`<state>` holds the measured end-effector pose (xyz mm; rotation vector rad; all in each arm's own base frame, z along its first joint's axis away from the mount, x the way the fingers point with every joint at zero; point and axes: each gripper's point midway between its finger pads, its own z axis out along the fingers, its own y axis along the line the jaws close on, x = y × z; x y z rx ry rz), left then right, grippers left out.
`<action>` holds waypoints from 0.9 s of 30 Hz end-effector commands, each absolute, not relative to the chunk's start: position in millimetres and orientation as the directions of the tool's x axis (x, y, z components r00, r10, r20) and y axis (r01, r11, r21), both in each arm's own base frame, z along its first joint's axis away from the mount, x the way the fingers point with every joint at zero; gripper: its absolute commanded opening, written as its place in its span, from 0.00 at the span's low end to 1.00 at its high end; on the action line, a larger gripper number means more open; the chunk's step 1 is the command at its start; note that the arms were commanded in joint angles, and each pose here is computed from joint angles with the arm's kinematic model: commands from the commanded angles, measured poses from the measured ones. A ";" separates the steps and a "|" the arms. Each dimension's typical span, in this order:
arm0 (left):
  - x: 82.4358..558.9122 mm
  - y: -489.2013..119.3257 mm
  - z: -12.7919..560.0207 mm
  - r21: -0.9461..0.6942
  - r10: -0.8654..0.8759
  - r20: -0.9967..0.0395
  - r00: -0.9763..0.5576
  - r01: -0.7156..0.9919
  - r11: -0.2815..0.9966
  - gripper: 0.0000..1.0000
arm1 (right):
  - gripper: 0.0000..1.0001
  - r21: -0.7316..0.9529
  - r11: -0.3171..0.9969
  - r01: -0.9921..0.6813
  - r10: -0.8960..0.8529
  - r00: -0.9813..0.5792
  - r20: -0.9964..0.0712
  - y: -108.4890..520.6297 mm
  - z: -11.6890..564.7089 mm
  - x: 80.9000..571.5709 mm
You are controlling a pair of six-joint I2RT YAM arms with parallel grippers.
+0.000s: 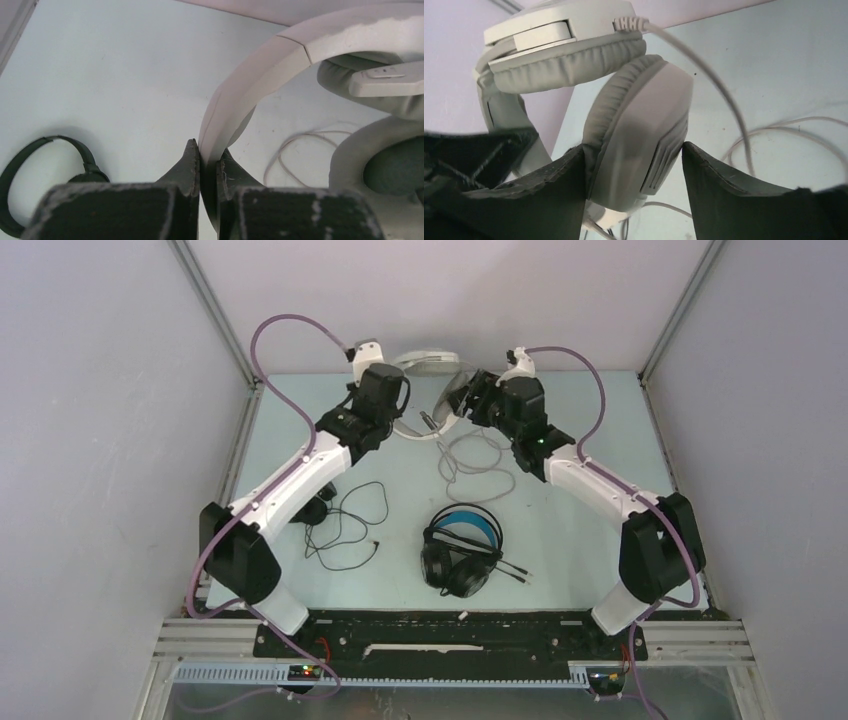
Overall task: Wrap the headphones
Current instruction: Pick up the headphones from the corner of the board.
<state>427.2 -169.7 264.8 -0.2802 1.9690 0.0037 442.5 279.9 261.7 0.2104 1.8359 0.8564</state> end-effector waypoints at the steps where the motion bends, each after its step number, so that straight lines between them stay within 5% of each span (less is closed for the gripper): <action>1: 448.0 -159.0 333.6 -0.177 -0.216 -0.944 -0.248 -0.173 0.969 0.00 | 0.71 0.539 0.690 -0.483 0.401 -0.364 -0.840 272.1 323.7 420.3; 17: 439.3 -125.5 445.7 -0.026 -0.022 -0.999 0.031 -0.140 0.990 0.00 | 0.79 0.166 0.631 -0.757 0.161 -0.082 -0.984 211.4 386.3 348.8; 27: 419.2 -136.8 491.3 0.050 0.047 -0.979 0.196 0.011 0.999 0.00 | 0.74 0.164 0.574 -0.802 0.183 -0.070 -0.981 225.3 391.0 347.4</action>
